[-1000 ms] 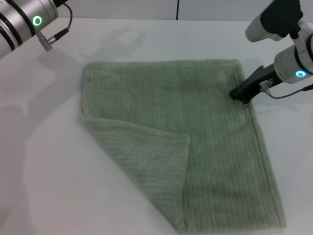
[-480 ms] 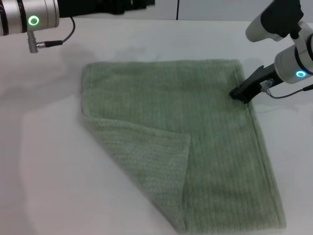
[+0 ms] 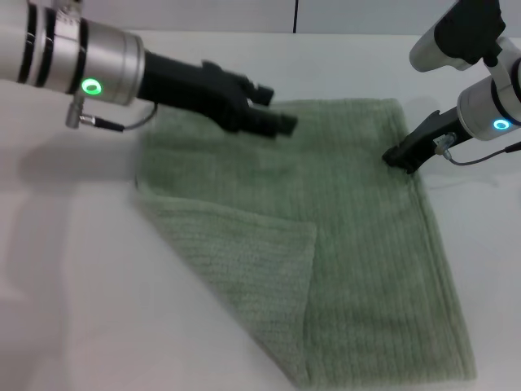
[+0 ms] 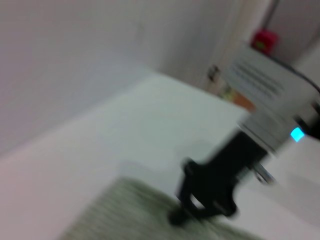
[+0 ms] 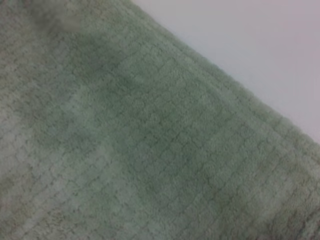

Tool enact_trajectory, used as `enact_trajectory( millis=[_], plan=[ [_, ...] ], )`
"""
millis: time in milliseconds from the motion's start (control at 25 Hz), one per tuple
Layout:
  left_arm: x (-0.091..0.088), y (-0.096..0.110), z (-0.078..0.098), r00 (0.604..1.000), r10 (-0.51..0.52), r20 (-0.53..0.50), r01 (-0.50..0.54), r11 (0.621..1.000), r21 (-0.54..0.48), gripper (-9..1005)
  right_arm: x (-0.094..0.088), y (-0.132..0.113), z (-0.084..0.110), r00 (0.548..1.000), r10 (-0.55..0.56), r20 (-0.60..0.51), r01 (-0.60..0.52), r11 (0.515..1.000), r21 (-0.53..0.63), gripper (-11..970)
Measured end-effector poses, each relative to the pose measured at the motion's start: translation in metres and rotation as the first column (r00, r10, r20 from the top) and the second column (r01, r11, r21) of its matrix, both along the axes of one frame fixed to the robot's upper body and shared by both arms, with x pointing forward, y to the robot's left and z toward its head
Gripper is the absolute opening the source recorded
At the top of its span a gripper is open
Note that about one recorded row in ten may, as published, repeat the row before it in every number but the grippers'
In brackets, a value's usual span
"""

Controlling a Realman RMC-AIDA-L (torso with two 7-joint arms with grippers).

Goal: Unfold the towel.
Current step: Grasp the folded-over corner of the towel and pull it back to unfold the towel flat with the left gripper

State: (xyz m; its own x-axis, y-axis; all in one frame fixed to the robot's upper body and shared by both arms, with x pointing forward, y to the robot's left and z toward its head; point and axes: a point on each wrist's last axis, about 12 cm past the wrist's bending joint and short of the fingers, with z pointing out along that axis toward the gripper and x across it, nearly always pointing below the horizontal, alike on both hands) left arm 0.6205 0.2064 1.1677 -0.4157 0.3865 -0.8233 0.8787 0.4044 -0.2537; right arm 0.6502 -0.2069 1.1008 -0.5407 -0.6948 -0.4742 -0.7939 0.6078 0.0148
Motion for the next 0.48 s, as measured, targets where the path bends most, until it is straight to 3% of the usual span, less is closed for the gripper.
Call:
enact_trajectory(
  millis=[40,240,480],
  plan=[
    [-0.007,-0.011,-0.004,0.997,-0.079,-0.019,0.08,0.996,0.049,681,0.0,0.0,0.0,1.0,0.0,0.0,0.0,1.0,0.0,-1],
    [-0.012,-0.018,-0.008,0.993,-0.113,-0.024,0.115,0.991,0.074,681,0.0,0.0,0.0,1.0,0.0,0.001,0.0,1.0,0.0,-1],
    [-0.019,-0.034,-0.024,0.988,-0.152,-0.032,0.155,0.977,0.144,681,0.001,0.001,0.001,1.0,0.002,0.002,-0.002,1.0,-0.002,-1]
  ],
)
